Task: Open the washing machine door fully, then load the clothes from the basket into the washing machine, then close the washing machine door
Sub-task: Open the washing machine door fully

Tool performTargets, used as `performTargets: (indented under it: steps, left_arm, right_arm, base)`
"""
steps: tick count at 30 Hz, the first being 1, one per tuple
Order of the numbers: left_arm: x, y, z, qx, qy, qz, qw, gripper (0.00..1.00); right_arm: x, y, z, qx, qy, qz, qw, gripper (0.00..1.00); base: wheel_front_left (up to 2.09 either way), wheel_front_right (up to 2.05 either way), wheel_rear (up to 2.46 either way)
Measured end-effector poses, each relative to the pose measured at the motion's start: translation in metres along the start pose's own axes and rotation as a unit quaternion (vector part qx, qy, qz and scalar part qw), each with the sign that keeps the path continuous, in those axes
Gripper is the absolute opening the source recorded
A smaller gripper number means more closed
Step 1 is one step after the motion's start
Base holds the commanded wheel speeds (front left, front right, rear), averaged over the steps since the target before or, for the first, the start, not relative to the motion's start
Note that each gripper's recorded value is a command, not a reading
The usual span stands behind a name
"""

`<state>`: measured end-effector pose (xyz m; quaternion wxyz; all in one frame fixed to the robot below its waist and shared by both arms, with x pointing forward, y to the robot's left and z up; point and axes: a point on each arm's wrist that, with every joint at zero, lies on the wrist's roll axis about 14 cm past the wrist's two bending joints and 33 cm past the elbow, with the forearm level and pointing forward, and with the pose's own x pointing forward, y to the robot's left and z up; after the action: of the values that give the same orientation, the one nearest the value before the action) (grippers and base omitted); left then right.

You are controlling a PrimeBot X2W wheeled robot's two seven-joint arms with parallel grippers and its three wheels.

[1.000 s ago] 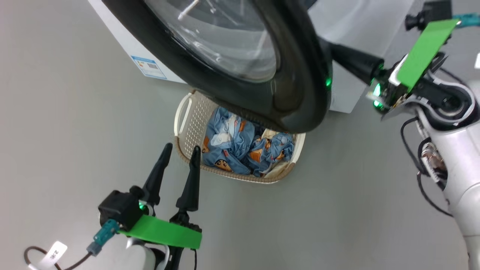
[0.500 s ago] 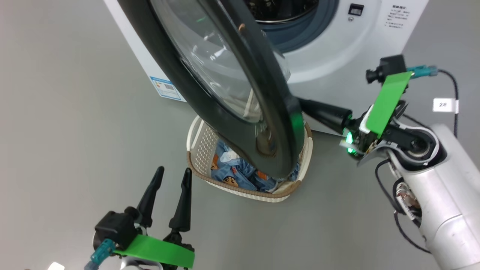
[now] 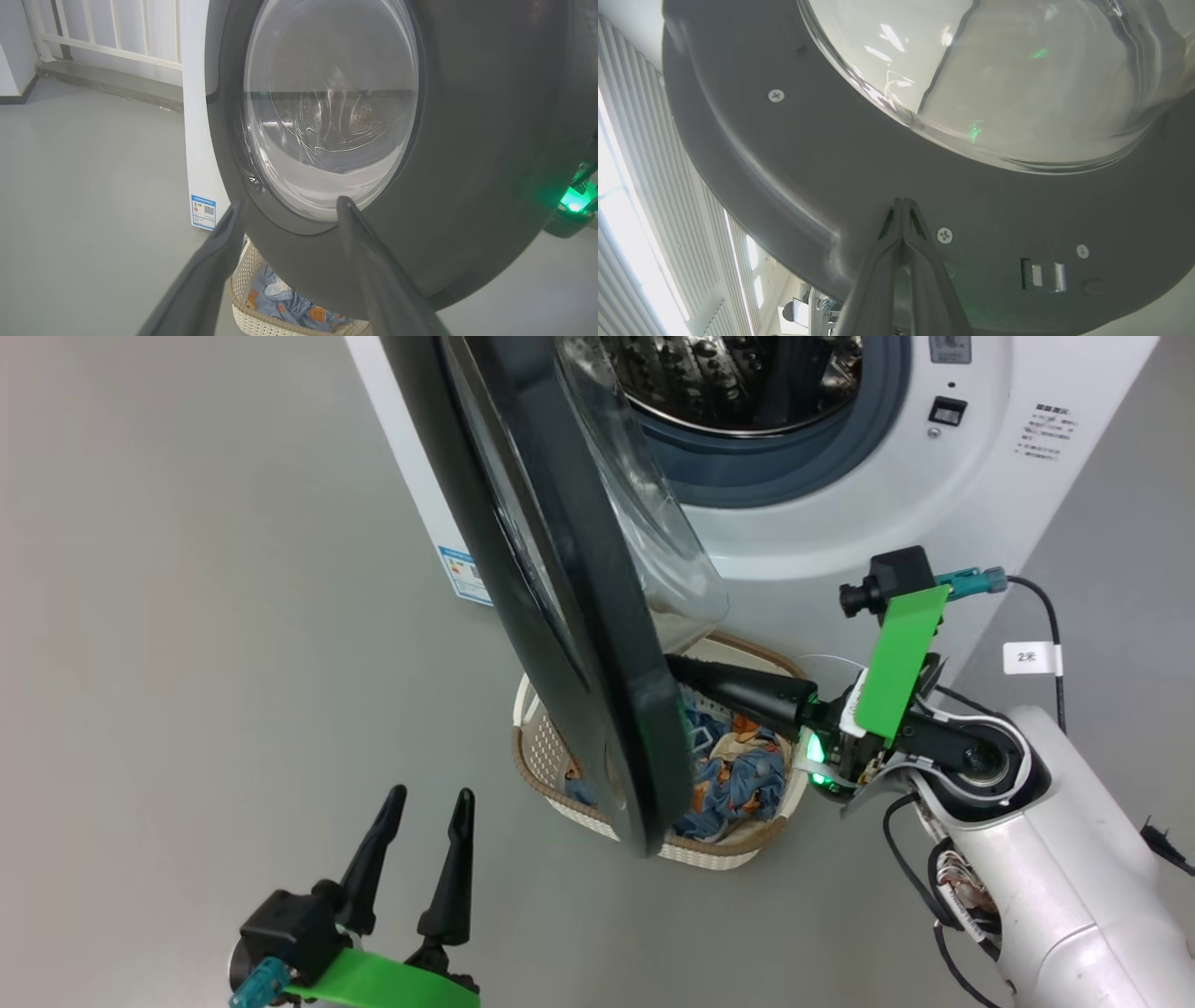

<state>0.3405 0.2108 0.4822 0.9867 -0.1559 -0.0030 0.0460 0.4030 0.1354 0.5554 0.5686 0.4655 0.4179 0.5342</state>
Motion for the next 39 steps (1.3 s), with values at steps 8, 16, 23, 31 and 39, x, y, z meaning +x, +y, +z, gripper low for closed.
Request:
performTargets:
  steps: [8,16,23,31,39]
  left_arm:
    - [-0.005,0.003,0.006,0.001,-0.009,0.003,1.000,1.00]
    - [-0.002,-0.004,0.005,0.004,-0.008,-0.013,1.000,1.00]
    - [0.003,-0.007,0.006,0.006,-0.008,-0.023,1.000,1.00]
    - [0.008,-0.009,0.004,0.010,-0.005,-0.035,0.999,1.00]
    - [0.016,-0.015,0.007,0.015,-0.009,-0.052,0.999,1.00]
  right_arm:
    - [0.008,0.010,-0.013,-0.002,0.014,0.010,1.000,0.00]
    - [-0.005,0.006,-0.011,0.006,-0.024,0.002,1.000,0.00]
    - [-0.029,0.003,0.004,0.003,-0.088,-0.009,0.996,0.87]
    - [-0.073,-0.005,0.019,-0.009,-0.181,-0.037,0.983,1.00]
    - [-0.122,-0.012,0.028,-0.014,-0.269,-0.066,0.961,1.00]
  base:
    - [0.00,0.00,0.00]
    - [0.00,0.00,0.00]
    - [0.00,0.00,0.00]
    - [0.00,0.00,0.00]
    - [0.00,0.00,0.00]
